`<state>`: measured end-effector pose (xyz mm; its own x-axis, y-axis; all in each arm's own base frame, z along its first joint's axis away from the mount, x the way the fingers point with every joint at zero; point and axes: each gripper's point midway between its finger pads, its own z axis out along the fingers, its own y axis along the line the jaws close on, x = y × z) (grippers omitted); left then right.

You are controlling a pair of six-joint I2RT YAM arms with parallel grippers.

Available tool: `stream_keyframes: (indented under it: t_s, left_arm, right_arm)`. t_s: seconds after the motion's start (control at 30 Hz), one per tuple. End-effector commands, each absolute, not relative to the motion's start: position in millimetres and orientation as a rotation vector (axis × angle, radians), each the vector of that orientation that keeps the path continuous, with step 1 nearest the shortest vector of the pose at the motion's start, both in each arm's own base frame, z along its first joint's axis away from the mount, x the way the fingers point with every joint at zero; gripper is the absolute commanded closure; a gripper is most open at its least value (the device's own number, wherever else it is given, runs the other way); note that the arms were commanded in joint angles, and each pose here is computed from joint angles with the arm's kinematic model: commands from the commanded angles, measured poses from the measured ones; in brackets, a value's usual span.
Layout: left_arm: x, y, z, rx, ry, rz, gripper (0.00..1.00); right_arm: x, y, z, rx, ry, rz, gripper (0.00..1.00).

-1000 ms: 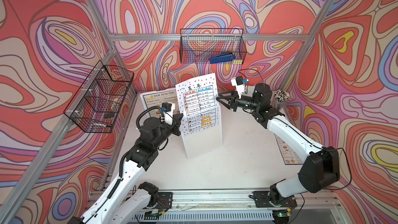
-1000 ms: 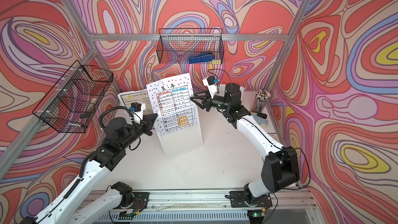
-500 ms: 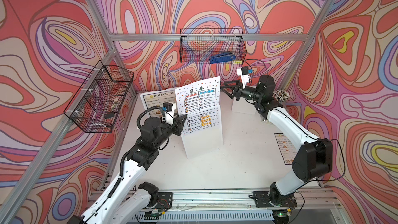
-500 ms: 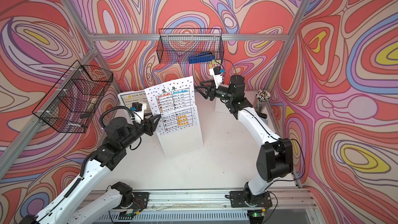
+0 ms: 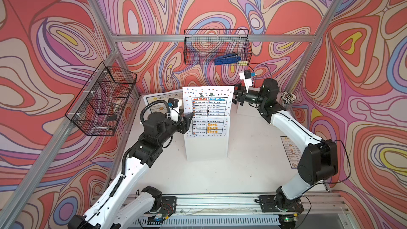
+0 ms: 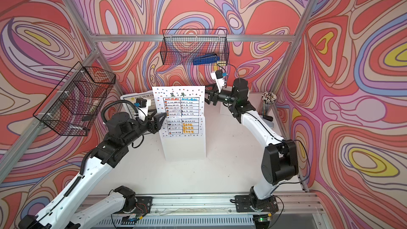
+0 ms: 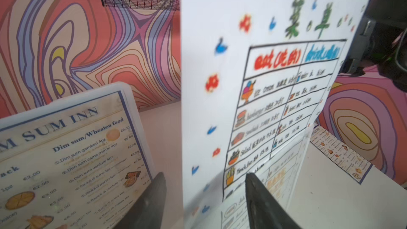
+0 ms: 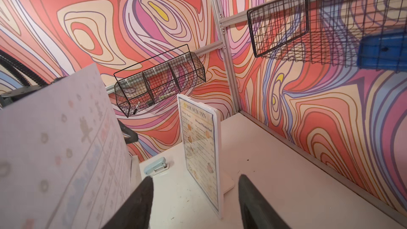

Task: Insert the menus into the narrow rack
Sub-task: Insert the menu into the narrow rack.

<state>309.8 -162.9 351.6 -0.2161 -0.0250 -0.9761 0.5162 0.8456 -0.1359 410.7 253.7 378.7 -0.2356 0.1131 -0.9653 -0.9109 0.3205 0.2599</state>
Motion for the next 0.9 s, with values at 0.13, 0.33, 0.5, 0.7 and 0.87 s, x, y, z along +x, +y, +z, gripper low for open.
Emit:
stream_keyframes:
  t_s: [0.13,0.33,0.5,0.7,0.87]
  left_arm:
    - [298,-180,390,0.53,1.628,-0.631,0.41]
    - [302,-178,405,0.547,1.601,-0.673,0.42]
    - [306,-178,414,0.565,1.589,-0.692,0.45]
    - [307,-179,416,0.57,1.582,-0.695,0.57]
    - [309,-178,414,0.571,1.589,-0.693,0.66]
  right_arm:
    - [411,202,405,-0.643,1.426,1.086,0.34]
    - [391,201,413,-0.669,1.401,1.101,0.29]
    - [378,214,419,-0.704,1.385,1.144,0.26]
    - [379,231,413,-0.729,1.412,1.176,0.26]
    - [374,239,408,-0.742,1.418,1.182,0.26]
